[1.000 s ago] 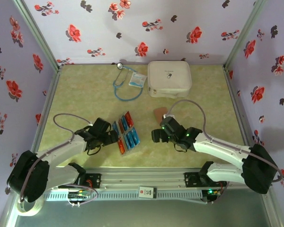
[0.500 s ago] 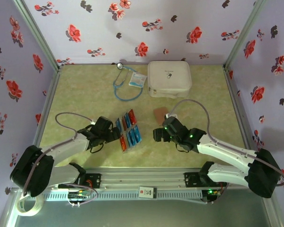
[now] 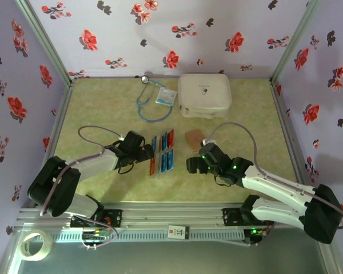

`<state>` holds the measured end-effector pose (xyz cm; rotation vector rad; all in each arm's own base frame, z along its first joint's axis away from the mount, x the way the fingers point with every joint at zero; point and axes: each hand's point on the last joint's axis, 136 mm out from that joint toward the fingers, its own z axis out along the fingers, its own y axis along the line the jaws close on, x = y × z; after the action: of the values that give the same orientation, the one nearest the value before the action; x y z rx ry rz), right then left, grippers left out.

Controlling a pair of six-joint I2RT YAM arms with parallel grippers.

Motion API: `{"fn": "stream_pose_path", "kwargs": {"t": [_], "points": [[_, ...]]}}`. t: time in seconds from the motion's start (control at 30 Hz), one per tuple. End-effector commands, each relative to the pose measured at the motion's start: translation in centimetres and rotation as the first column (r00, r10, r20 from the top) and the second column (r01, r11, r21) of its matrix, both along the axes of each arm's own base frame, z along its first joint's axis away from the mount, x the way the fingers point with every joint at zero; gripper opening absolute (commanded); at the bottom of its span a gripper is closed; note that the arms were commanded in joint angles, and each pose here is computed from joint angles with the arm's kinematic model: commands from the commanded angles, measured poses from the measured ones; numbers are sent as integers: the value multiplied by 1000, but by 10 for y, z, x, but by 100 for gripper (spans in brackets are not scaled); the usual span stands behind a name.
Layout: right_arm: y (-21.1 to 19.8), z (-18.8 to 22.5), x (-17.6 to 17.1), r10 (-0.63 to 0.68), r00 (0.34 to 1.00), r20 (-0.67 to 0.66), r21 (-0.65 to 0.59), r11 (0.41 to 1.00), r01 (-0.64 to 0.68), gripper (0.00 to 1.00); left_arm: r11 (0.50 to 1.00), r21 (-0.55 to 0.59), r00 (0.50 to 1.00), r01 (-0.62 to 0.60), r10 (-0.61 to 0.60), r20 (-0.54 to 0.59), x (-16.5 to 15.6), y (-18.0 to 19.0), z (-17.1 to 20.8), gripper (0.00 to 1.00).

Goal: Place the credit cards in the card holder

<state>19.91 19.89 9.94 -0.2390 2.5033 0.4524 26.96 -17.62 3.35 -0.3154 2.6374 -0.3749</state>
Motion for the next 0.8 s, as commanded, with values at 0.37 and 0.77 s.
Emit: {"fn": "stream_pose_path", "kwargs": {"t": [0.37,0.77], "points": [[49,-1,-60,232,973,18,169,958,-231,88,999,-34,996,-8,11,85,23,25,49,100],[132,-9,-107,445,884,145,69,886,-458,87,997,-52,995,-65,69,78,42,48,57,100]]}}
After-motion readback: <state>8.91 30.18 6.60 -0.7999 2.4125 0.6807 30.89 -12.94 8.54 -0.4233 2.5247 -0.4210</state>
